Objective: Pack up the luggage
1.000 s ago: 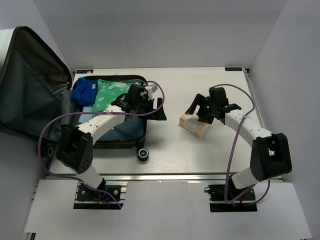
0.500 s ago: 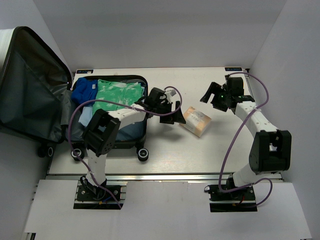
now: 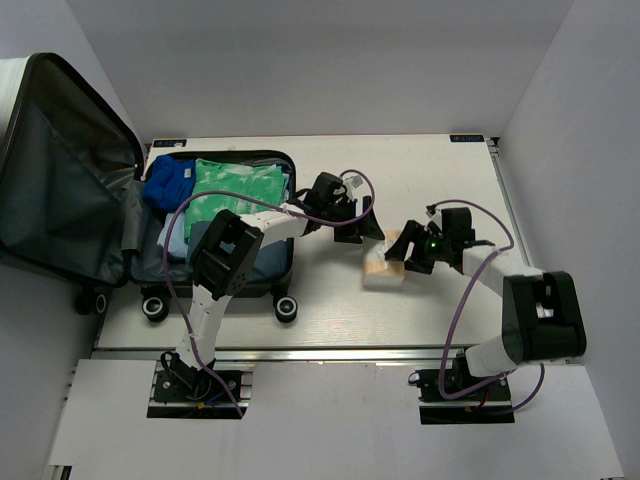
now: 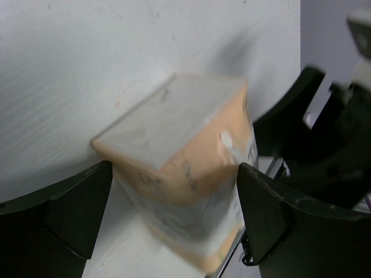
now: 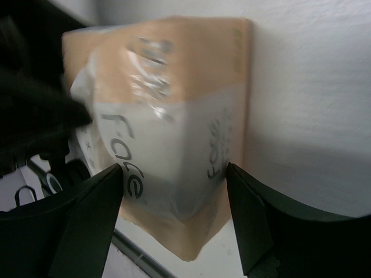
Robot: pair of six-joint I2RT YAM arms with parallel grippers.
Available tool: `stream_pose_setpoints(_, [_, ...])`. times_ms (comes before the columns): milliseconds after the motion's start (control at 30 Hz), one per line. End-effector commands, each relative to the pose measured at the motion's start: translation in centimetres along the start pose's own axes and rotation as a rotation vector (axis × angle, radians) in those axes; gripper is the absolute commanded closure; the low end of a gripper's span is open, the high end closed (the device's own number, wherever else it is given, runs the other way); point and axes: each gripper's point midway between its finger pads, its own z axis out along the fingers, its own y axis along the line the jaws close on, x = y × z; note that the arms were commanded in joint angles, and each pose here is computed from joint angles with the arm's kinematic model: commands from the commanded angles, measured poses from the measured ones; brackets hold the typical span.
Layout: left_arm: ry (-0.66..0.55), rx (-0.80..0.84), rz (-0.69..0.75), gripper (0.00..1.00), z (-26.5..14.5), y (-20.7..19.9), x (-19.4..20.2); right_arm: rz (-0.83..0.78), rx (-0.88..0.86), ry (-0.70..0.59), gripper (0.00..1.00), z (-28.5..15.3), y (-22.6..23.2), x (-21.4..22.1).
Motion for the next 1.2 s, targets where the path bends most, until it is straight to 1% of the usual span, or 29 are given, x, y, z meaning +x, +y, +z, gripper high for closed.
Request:
stream_pose_setpoints(0, [-0.060,0.005,0.018,0.04,0.1,-0.8,-2.7,-0.042,-0.122,-0.007,0.26,-0.8,3.0,2.1])
stream_pose_setpoints(133, [-0.076,-0.056,0.039,0.14,-0.4,-0.3,-3.1,-0.037,-0.039,-0.033,0.27,-1.2,1.6,2.5])
stream_pose_setpoints(167, [-0.082,-0.093,0.059,0.14,-0.7,0.5,-3.0,-0.035,-0.029,-0.042,0.27,-1.3,1.5,2.2])
stream_pose_setpoints(200, [-0.061,-0.121,0.070,0.15,-0.8,0.7,-2.1,-0.029,-0.017,-0.053,0.27,-1.3,1.4,1.9])
stream_pose_setpoints(233, [-0.070,-0.137,0.097,0.14,-1.5,0.5,-2.3,-0.022,-0.009,-0.068,0.27,-1.4,1.5,1.5])
stream_pose_setpoints(300, [-0.049,-0.191,0.090,0.14,-2.3,1.7,-0.9,-0.011,0.011,-0.090,0.27,-1.7,1.4,0.9])
stream_pose_setpoints(333, [-0.058,-0.197,0.102,0.13,-3.2,1.3,-0.9,-0.016,0.019,-0.096,0.27,-1.9,1.6,0.5])
stream_pose_setpoints(400, [-0.039,-0.226,0.104,0.09,-4.1,2.0,0.4,-0.032,0.033,-0.107,0.27,-2.3,1.6,0.2])
stream_pose_setpoints(433, [-0.054,-0.221,0.119,0.08,-4.9,1.3,0.1,-0.041,0.035,-0.113,0.27,-2.6,1.8,0.1])
stream_pose_setpoints(467, [-0.042,-0.221,0.121,0.06,-5.3,1.4,0.8,-0.046,0.036,-0.114,0.27,-2.7,1.8,0.1])
stream_pose_setpoints(567, [-0.047,-0.198,0.131,0.02,-6.1,0.6,1.0,-0.075,0.026,-0.107,0.26,-2.9,1.9,0.5])
stream_pose_setpoints(700, [-0.045,-0.179,0.113,0.02,-7.0,0.3,0.9,-0.093,-0.001,-0.073,0.27,-2.7,1.9,1.6])
stream_pose_setpoints(767, [-0.046,-0.198,0.102,0.02,-7.6,0.2,1.0,-0.089,-0.012,-0.064,0.27,-2.7,2.0,1.9])
stream_pose_setpoints(833, [-0.065,-0.202,0.118,0.02,-8.7,-0.3,1.0,-0.088,-0.026,-0.063,0.27,-2.8,2.1,2.4])
stream_pose_setpoints(900, [-0.067,-0.170,0.138,0.02,-9.0,-1.6,1.8,-0.089,-0.030,-0.063,0.27,-2.9,2.0,2.9])
stream_pose_setpoints(933, [-0.032,-0.146,0.111,0.02,-8.9,-1.5,3.1,-0.093,-0.038,-0.065,0.27,-3.1,2.2,3.0])
stream_pose_setpoints(1000, [-0.010,-0.093,0.086,0.02,-8.6,-1.8,4.1,-0.096,-0.052,-0.056,0.29,-3.1,2.3,3.5])
stream_pose_setpoints(1033, [0.014,-0.085,0.047,0.02,-8.3,-1.6,5.6,-0.101,-0.060,-0.050,0.29,-3.2,2.5,3.7])
stream_pose_setpoints(1067, [-0.008,-0.052,0.054,0.02,-8.0,-2.0,5.3,-0.104,-0.067,-0.048,0.30,-3.1,2.7,3.9])
stream_pose_setpoints(1167, [0.006,0.004,0.040,0.02,-7.4,-2.9,5.8,-0.093,-0.078,-0.035,0.30,-2.9,2.7,4.8])
